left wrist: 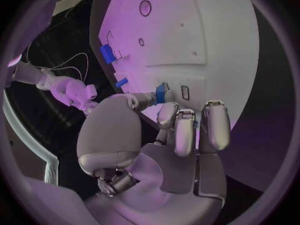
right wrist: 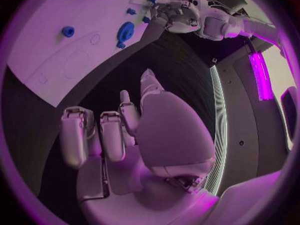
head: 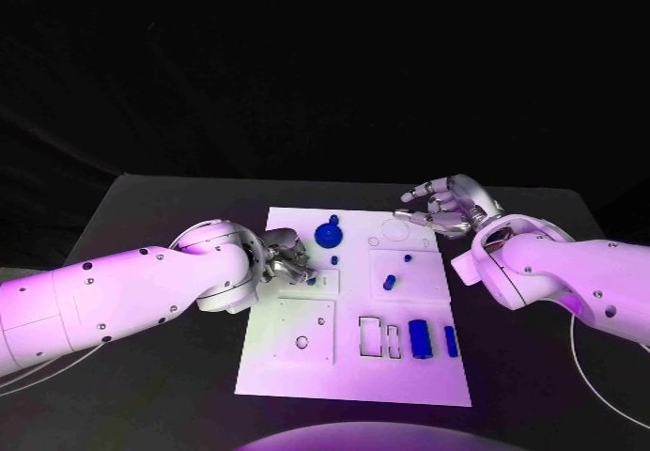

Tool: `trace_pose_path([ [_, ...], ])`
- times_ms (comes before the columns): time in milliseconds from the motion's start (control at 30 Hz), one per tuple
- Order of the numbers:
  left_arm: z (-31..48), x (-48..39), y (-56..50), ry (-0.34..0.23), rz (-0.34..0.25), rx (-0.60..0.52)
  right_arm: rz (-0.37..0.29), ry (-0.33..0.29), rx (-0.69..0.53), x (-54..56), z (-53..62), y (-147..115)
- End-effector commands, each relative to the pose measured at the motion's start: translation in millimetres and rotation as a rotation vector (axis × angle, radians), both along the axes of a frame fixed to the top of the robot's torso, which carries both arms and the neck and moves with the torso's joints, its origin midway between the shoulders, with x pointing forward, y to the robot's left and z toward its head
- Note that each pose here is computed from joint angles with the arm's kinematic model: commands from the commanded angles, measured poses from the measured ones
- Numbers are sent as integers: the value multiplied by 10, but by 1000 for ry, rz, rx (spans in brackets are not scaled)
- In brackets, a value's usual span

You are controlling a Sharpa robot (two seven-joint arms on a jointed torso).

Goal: Assemble the parts on the task board

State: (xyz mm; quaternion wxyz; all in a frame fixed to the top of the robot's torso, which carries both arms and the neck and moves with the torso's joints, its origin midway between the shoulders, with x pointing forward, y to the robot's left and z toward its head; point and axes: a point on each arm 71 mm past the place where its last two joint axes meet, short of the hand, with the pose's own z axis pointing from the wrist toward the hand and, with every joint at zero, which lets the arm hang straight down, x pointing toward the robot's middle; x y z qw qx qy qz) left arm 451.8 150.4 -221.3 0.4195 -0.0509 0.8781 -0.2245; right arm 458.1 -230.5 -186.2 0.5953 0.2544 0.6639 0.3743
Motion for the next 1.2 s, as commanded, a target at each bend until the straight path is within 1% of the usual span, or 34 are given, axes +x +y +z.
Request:
trace_pose_path([
  [33,-9,-2,-13,-1,-27,33,16,2,-2,-5,-4,16],
  [500,-21,34,-4,-14,-29,57,17,1,-1,-5,-4,18],
  [967,-44,-1,-16,27,-59,77,18,3,-2,-4,-6,14],
  [1200,-49,-7,-17,35,-65,81,17,4,-2,-4,-7,11],
])
